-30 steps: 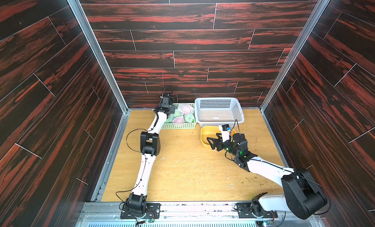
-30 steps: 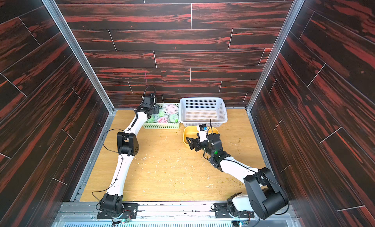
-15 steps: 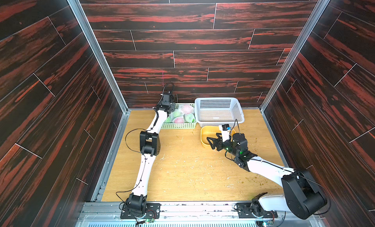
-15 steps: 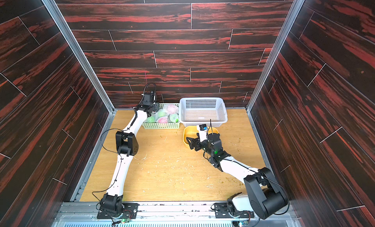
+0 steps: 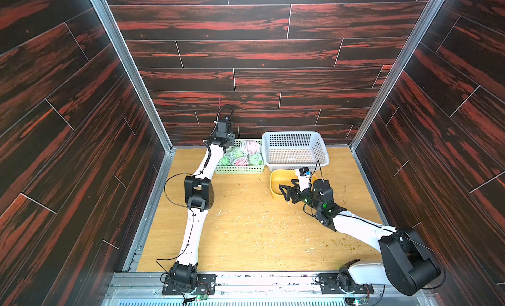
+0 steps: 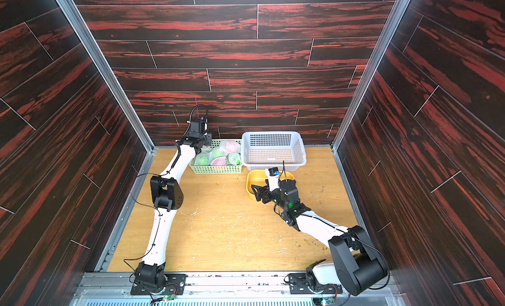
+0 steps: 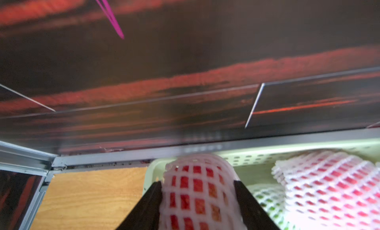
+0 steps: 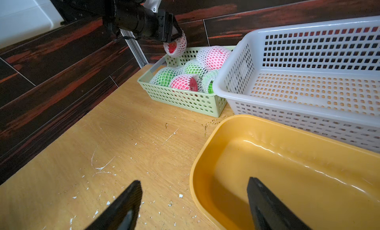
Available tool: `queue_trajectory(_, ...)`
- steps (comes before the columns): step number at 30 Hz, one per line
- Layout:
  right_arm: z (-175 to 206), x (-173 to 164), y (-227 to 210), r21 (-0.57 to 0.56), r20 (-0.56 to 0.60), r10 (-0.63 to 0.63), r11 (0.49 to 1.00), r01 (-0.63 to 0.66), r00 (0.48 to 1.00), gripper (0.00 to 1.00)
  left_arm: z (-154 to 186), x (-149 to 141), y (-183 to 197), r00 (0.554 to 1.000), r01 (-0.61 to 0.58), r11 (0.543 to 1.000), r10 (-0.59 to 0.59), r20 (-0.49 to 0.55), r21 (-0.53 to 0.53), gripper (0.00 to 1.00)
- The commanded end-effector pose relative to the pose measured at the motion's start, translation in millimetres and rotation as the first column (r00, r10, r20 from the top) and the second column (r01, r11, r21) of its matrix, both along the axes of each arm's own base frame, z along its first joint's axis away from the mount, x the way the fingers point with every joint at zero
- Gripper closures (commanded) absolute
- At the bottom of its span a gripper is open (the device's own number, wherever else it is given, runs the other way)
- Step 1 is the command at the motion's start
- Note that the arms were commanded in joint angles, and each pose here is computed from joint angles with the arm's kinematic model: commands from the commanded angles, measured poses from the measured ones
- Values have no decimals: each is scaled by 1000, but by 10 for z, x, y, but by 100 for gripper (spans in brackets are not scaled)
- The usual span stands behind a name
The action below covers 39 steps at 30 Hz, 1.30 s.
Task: Remove foam nets from apples
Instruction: Pick up the apple from the basket, then place the apple at the center of the board.
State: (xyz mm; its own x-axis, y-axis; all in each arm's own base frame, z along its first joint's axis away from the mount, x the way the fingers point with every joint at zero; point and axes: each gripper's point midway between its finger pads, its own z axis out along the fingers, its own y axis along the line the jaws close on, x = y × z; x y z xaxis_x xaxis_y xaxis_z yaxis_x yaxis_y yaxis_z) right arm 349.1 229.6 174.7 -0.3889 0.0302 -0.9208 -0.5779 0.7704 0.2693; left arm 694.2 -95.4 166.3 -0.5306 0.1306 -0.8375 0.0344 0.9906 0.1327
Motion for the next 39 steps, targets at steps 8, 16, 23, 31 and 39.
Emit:
queue_trajectory(8, -6, 51, 21, -16, -1, -12, 1000, 12, 1000, 16, 674, -354, -85, 998, 39, 999, -40, 57, 19, 47)
queue_trajectory(16, -19, 58, 16, -19, -2, -17, 1000, 17, 1000, 16, 931, -667, -185, 996, 68, 997, -70, 62, 40, 49)
queue_trajectory(23, 22, 58, -9, -16, 13, -29, 999, 29, 1000, 16, 1174, -1318, -382, 990, 96, 995, -99, 101, 32, 51)
queue_trajectory(31, 77, 45, -53, -20, 32, -44, 999, 45, 998, 16, 953, -2420, -591, 986, 149, 988, -145, 80, -44, 50)
queue_trajectory(39, 192, 33, -96, -19, 50, -62, 998, 63, 997, 16, 142, -3411, -1193, 920, 388, 913, -391, 1, -124, 51)
